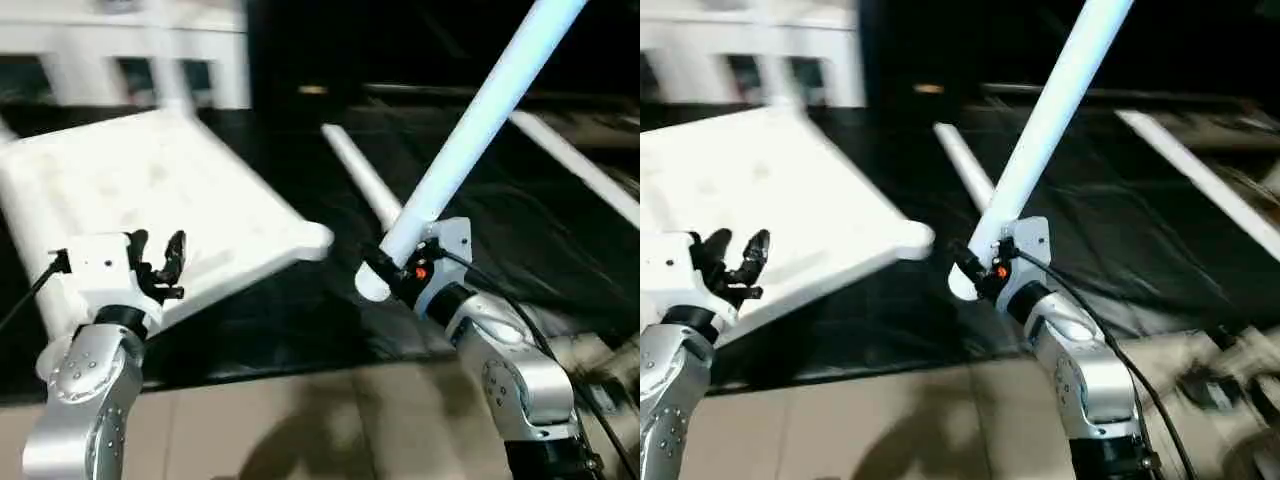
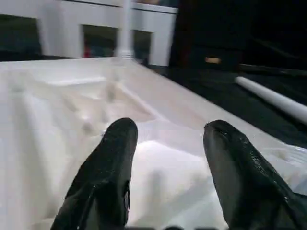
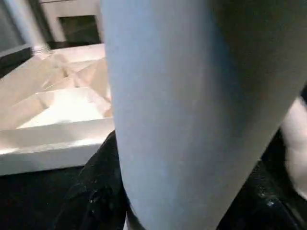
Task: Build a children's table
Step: Insert table leg to table base
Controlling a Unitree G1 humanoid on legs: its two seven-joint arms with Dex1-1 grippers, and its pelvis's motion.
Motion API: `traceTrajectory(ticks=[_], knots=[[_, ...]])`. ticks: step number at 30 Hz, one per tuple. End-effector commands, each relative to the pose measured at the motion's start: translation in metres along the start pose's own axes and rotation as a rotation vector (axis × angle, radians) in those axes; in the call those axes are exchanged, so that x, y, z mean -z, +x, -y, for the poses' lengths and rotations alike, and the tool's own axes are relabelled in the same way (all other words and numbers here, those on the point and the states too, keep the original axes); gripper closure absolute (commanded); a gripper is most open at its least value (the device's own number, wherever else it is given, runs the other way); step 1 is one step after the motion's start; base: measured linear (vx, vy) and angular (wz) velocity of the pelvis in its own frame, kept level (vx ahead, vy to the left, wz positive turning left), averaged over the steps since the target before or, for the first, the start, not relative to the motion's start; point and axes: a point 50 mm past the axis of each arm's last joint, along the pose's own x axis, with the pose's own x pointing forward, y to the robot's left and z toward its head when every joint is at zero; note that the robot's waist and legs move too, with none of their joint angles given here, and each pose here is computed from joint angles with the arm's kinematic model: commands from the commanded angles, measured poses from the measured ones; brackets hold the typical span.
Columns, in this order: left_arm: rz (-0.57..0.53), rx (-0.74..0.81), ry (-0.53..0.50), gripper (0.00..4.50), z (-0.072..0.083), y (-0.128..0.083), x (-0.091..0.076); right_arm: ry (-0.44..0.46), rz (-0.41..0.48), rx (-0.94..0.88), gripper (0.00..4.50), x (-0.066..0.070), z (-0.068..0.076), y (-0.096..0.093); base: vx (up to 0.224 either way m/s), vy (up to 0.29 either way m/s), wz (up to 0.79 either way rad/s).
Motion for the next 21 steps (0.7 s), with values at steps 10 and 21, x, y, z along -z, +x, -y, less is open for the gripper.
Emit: traceTrajectory(ticks=[10,21], knots=[[-0.001,-0.008,0.006,1.95,0.0001,0.0003,-0.0028,0.037,0.061,-0.027,2.59,-0.0092,-0.0003,-0.0032,0.127,0.024,0.09],[-0.003,-0.006,0.014,1.95,-0.0001,0.0006,-0.0031,0.017,0.057,-0.016,2.59,-0.0065,0.0008,-0.0060,0.103,-0.016,0.09]])
